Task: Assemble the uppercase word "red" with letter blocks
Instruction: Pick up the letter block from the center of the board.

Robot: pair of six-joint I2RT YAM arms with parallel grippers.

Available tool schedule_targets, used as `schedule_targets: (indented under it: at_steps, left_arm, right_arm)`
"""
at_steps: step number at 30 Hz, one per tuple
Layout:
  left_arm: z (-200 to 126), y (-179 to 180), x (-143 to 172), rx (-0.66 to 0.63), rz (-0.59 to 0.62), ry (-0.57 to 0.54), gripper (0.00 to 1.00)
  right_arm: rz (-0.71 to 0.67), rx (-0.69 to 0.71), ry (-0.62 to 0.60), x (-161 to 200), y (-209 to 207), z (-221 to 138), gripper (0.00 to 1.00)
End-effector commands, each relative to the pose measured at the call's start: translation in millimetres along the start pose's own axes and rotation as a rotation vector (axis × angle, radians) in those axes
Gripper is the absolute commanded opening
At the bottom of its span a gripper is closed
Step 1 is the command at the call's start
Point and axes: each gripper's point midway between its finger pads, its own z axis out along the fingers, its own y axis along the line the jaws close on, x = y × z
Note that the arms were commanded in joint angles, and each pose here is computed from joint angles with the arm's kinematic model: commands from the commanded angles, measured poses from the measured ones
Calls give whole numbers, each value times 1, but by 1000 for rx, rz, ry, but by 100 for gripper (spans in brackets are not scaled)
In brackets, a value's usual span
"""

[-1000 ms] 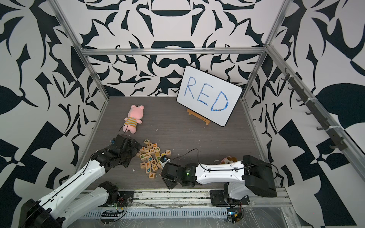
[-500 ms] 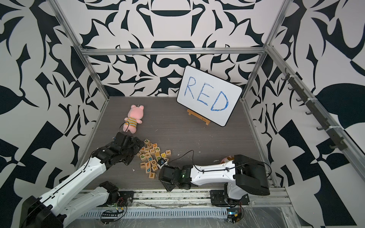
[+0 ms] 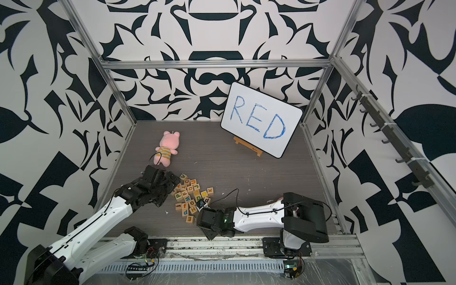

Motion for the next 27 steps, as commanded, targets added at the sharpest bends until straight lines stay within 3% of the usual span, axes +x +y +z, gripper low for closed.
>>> schedule_targets:
  at_steps: [1, 10, 27]
  left_arm:
    - [-1, 7, 4, -16, 9, 11, 99]
    - [-4, 8, 3, -13, 7, 6, 100]
    - [2, 10, 3, -22, -10, 5, 100]
  right_arm:
    - [-14, 11, -81, -26, 7, -7, 65]
    - [-82, 34, -80, -38, 15, 6, 65]
    - [-99, 85, -87, -49, 16, 19, 53]
